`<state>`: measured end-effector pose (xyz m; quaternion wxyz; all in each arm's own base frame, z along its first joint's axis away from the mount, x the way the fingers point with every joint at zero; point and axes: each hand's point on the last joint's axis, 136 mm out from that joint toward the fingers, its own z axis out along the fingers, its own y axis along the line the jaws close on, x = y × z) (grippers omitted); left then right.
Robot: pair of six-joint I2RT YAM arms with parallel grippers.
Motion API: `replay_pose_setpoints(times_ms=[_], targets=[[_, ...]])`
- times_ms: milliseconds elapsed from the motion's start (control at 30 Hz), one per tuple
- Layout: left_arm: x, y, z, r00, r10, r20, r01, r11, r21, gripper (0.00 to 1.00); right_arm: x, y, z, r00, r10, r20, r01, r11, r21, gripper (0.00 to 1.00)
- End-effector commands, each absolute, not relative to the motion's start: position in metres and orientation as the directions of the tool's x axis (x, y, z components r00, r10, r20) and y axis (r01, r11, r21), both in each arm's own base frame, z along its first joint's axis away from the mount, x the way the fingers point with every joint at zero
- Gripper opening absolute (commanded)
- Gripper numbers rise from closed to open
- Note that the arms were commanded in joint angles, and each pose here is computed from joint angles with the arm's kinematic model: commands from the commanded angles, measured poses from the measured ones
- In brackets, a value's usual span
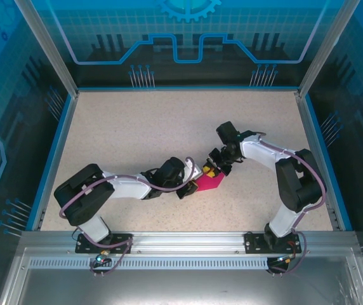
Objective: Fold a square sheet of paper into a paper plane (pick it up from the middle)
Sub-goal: Fourth fold the wing at the center of the table.
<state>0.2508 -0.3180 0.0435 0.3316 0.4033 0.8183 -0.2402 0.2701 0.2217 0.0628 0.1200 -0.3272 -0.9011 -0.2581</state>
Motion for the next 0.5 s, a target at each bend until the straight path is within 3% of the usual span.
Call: replay_pose_setpoints(times_ms=[0, 200, 467], targets=[[0.25, -0.326, 0.062, -0.469, 0.421, -0.777, 0.813, 0.549, -0.193, 0.28, 0.262, 0.224, 0.06, -0.74, 0.522, 0.424, 0.668, 0.646, 0.369, 0.17], [0.249, -0.326, 0.048, -0.489, 0.437, -0.755, 0.809, 0.552, -0.204, 0.21, 0.262, 0.227, 0.063, -0.743, 0.514, 0.429, 0.664, 0.644, 0.379, 0.19], [0.25, -0.325, 0.041, -0.497, 0.447, -0.744, 0.805, 0.558, -0.203, 0.25, 0.263, 0.228, 0.064, -0.741, 0.509, 0.438, 0.666, 0.64, 0.383, 0.2]])
